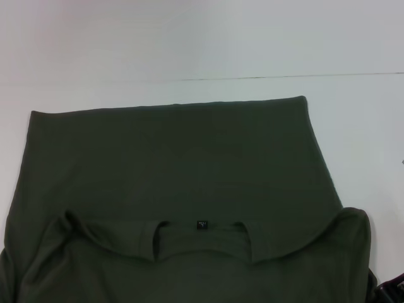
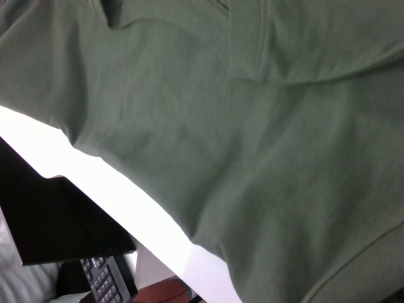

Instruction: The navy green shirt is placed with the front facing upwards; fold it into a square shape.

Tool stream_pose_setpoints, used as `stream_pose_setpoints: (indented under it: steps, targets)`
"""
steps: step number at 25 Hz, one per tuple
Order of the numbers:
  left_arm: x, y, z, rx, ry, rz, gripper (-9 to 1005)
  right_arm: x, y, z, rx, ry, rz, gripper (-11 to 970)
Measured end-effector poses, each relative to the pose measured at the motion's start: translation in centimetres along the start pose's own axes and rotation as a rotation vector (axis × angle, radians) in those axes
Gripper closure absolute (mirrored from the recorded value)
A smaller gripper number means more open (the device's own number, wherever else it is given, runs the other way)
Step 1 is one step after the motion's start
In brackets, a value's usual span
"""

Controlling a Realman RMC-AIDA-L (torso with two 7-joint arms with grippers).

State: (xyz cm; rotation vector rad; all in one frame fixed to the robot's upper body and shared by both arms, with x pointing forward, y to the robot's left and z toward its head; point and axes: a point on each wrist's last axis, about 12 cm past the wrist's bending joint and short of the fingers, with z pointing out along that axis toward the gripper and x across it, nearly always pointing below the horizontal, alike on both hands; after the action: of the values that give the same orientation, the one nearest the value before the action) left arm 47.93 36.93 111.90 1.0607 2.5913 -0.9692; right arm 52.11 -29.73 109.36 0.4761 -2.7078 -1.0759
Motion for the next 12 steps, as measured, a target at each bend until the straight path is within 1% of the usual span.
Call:
stream_pose_setpoints:
  steps: [8,12]
  targets:
    - [-0.05,0.02,-0.04,-0.002,0.003,0.004,968,-0.03,-0.11,-0.19,0.004,-0.011,-0.004,907]
    - [-0.46,0.13,-0.37,-0.01,-0.028,0.016,967,-0.21,-0.1,-0.53,-0.011,-0.047,-0.007,907]
